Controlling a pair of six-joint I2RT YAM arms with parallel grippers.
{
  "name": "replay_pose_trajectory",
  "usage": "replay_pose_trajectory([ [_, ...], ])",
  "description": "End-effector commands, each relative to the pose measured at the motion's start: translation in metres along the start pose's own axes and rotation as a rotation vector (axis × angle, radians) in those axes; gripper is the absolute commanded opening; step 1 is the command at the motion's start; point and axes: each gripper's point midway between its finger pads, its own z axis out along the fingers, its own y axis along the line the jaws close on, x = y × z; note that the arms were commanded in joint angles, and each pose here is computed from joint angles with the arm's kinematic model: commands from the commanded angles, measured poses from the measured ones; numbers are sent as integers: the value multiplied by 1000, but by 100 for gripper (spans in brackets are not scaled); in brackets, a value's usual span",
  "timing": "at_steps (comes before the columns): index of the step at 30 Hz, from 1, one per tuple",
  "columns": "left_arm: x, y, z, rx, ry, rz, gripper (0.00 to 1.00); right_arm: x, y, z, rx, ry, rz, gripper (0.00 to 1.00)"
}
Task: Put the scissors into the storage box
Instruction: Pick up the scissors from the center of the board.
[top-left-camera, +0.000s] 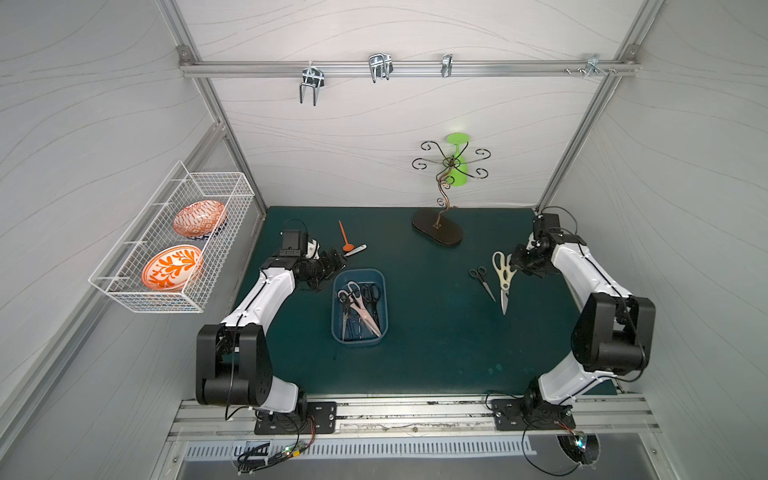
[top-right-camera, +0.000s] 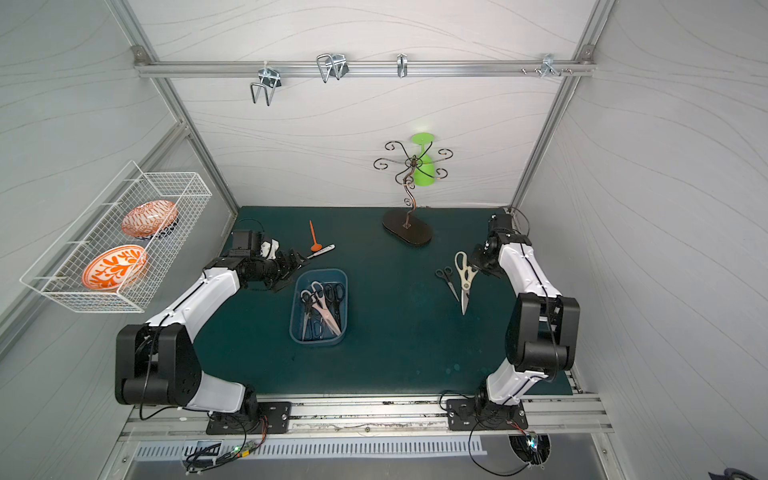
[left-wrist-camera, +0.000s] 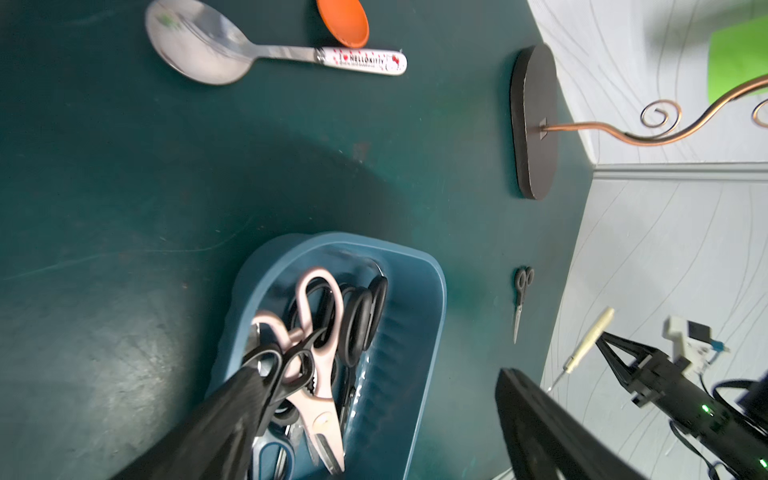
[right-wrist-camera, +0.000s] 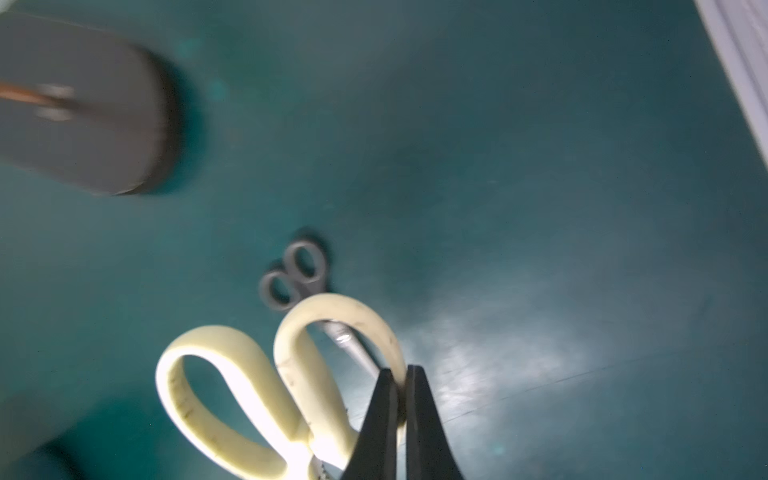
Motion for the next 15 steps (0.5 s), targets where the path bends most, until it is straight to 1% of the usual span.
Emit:
replay_pose_trajectory([
  [1, -16, 6, -10, -10, -86, 10, 92, 19, 61, -11, -134, 35, -35, 0],
  [3, -20, 20, -10, -47, -106, -5, 92, 31, 99, -14, -183, 39, -92, 0],
  [7, -29, 34, -14, -71, -160, -18, 92, 60, 173, -20, -258, 38, -211, 0],
  [10, -29, 45, -14, -100, -168, -33, 92, 83, 220, -22, -344, 66, -227, 0],
  [15, -35, 46, -14, -76, -177, -66, 92, 122, 290, -33, -448, 91, -277, 0],
])
